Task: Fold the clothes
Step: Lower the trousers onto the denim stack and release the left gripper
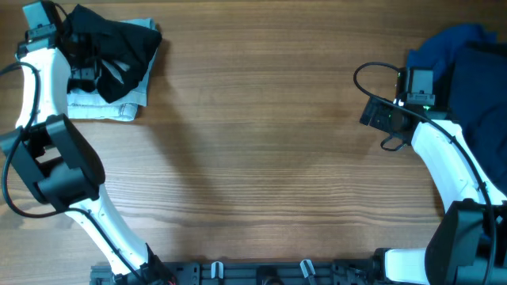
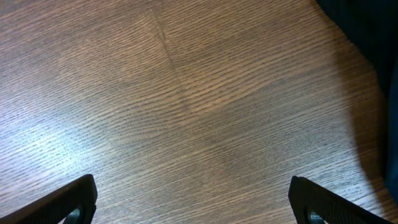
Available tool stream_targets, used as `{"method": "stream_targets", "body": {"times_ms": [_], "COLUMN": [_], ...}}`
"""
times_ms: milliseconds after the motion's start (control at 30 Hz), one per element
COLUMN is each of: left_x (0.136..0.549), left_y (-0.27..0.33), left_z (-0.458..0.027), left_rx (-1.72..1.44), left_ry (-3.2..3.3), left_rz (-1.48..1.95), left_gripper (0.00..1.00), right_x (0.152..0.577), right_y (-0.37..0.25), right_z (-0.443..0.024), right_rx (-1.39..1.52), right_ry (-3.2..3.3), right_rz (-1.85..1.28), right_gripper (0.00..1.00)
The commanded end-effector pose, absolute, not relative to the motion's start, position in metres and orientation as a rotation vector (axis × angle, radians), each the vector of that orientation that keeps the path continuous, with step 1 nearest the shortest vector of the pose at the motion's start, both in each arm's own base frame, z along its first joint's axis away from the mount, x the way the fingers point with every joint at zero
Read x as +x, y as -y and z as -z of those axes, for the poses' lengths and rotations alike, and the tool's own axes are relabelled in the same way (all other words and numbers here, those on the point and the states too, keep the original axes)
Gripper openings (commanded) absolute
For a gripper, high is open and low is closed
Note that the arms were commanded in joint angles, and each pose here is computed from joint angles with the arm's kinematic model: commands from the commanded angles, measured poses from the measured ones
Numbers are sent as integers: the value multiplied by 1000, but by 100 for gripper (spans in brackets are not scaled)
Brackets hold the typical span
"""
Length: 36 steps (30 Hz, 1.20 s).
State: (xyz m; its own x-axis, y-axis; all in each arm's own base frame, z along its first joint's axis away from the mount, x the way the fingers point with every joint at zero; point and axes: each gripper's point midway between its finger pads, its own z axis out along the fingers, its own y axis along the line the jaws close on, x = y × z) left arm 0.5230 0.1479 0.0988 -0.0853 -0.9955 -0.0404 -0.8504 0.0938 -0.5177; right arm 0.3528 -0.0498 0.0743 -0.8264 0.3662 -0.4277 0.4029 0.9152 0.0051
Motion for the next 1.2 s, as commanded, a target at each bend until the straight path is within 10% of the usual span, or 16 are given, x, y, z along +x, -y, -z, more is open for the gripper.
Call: {"method": "stream_targets", "body": {"times_ms": [0, 367, 533, 633, 700, 1167], "left_x": [519, 473, 455, 437, 427, 444], "left_y": [-150, -157, -151, -165, -172, -167], "left_z": [-123, -156, -146, -141, -139, -100], "left_rx": [-1631, -1418, -1313, -1306, -1312, -1300], "left_ry": [-2083, -2270, -2425, -2480, -2505, -2479], "left_rz": [465, 199, 133, 6, -30, 277], "left_gripper": [4, 61, 64, 45, 4, 4], "right_x": [356, 356, 356, 356, 356, 356], "right_y": [53, 53, 53, 53, 53, 53], "right_z": [-81, -81, -81, -81, -81, -81], "right_rx": [563, 563, 563, 562, 563, 563], "right_ry": [-2623, -2623, -2623, -2623, -2623, -2623], "right_rz": [138, 138, 138, 138, 138, 138], "right_gripper": [100, 100, 100, 100, 100, 100]}}
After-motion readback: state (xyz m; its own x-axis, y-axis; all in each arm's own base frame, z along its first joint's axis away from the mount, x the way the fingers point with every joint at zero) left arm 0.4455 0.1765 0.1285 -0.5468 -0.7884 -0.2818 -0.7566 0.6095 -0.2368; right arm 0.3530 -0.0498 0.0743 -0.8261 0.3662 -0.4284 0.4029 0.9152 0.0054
